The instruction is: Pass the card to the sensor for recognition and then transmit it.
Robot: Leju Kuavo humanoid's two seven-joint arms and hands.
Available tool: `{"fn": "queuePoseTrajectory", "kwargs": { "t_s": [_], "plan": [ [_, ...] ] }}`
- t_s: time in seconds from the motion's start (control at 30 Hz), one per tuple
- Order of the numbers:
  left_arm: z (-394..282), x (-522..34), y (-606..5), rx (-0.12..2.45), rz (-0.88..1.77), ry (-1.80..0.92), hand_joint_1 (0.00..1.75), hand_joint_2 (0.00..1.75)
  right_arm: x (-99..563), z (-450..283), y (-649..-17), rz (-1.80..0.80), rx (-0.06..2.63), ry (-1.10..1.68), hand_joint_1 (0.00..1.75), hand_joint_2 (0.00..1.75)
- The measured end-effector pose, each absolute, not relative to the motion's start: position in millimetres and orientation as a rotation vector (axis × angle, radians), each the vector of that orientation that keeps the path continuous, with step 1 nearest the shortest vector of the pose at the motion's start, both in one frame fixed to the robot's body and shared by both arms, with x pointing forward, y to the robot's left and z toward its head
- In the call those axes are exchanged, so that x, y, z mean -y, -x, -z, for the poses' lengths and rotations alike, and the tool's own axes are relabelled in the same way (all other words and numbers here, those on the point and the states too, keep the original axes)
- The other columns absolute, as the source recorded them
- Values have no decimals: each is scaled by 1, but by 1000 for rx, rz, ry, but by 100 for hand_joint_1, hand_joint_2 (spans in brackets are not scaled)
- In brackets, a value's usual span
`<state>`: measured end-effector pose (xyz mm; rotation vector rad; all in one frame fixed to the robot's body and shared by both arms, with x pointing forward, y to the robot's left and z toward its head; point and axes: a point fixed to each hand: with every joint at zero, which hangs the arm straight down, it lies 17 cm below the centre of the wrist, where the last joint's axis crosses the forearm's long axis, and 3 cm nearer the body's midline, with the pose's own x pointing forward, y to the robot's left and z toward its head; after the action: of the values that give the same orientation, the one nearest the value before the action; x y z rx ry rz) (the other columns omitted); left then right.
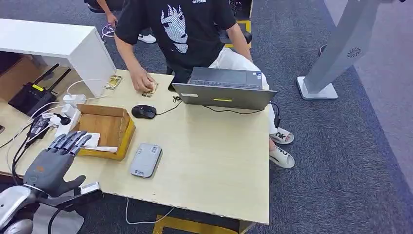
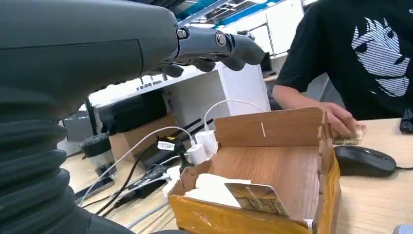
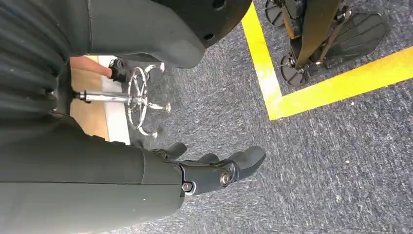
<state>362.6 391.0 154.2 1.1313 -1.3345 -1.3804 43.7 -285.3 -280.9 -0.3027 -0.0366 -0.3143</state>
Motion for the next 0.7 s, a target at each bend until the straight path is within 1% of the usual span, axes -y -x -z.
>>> {"fn": "queuePoseTrajectory", "kwargs": {
  "t_s": [0.27,0.43,0.6,0.7],
  "plan": [
    [-156,-401,-371,1306,1379,-1163,0,175,286,281,-44,309,37,304,0,175],
    [-158,-427,-394,1228,1375,-1216,0,175,284,281,-45,296,31,300,0,175],
    [-164,-457,-418,1114,1399,-1336,0,175,283,281,-48,269,39,295,0,175],
    [-154,-468,-427,1064,1415,-1355,0,175,283,281,-51,253,45,296,0,175]
  ]
}}
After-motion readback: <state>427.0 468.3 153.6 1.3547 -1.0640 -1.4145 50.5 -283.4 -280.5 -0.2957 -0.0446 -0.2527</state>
